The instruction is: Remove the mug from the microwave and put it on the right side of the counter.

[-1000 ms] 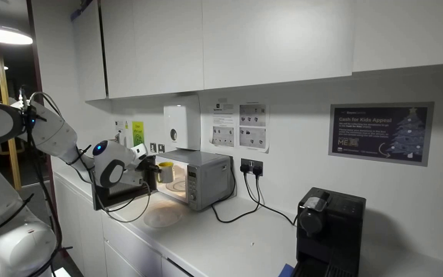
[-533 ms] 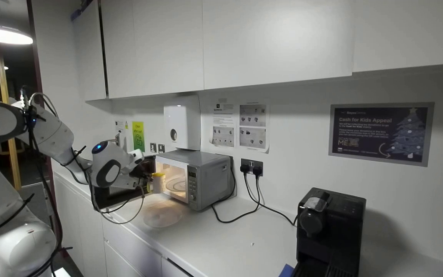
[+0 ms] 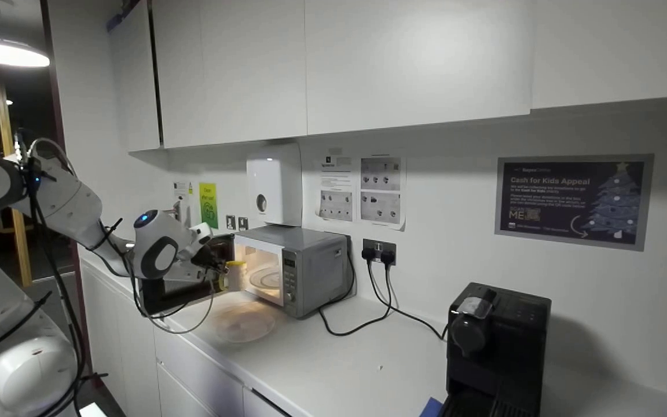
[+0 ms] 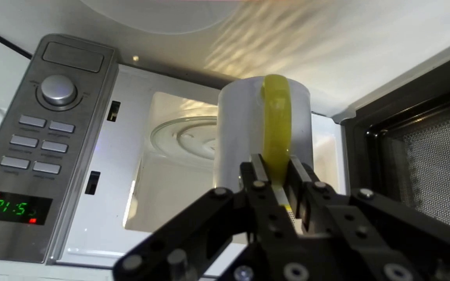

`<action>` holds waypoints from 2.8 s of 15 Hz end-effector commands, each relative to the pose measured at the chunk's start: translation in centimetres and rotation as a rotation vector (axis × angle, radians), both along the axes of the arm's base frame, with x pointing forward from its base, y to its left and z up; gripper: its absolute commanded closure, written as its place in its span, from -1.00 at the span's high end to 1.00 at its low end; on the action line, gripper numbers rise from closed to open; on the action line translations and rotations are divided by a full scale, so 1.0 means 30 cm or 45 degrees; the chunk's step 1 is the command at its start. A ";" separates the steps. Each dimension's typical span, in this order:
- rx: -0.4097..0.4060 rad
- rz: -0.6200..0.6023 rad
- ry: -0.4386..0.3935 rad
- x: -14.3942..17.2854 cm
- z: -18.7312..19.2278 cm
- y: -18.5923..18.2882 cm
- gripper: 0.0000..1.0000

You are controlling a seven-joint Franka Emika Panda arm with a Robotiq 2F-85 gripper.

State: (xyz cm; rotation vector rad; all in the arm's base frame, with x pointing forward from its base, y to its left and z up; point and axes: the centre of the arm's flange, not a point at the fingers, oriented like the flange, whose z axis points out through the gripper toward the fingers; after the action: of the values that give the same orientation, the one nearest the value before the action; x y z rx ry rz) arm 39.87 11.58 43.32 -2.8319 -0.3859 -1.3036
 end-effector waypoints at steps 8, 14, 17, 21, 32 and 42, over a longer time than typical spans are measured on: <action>0.035 -0.357 -0.074 -0.186 0.091 -0.137 -0.91; 0.019 -0.494 -0.108 -0.232 0.142 -0.175 -0.91; 0.024 -0.562 -0.147 -0.255 0.175 -0.185 -0.91; 0.052 -0.665 -0.210 -0.234 0.199 -0.209 -0.91; 0.037 -0.646 -0.138 -0.100 0.219 -0.191 -0.91; 0.058 -0.790 -0.186 -0.149 0.257 -0.330 -0.91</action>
State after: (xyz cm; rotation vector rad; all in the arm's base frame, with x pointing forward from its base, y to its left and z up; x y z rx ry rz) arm 37.09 3.83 49.97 -2.9593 0.4517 -1.5085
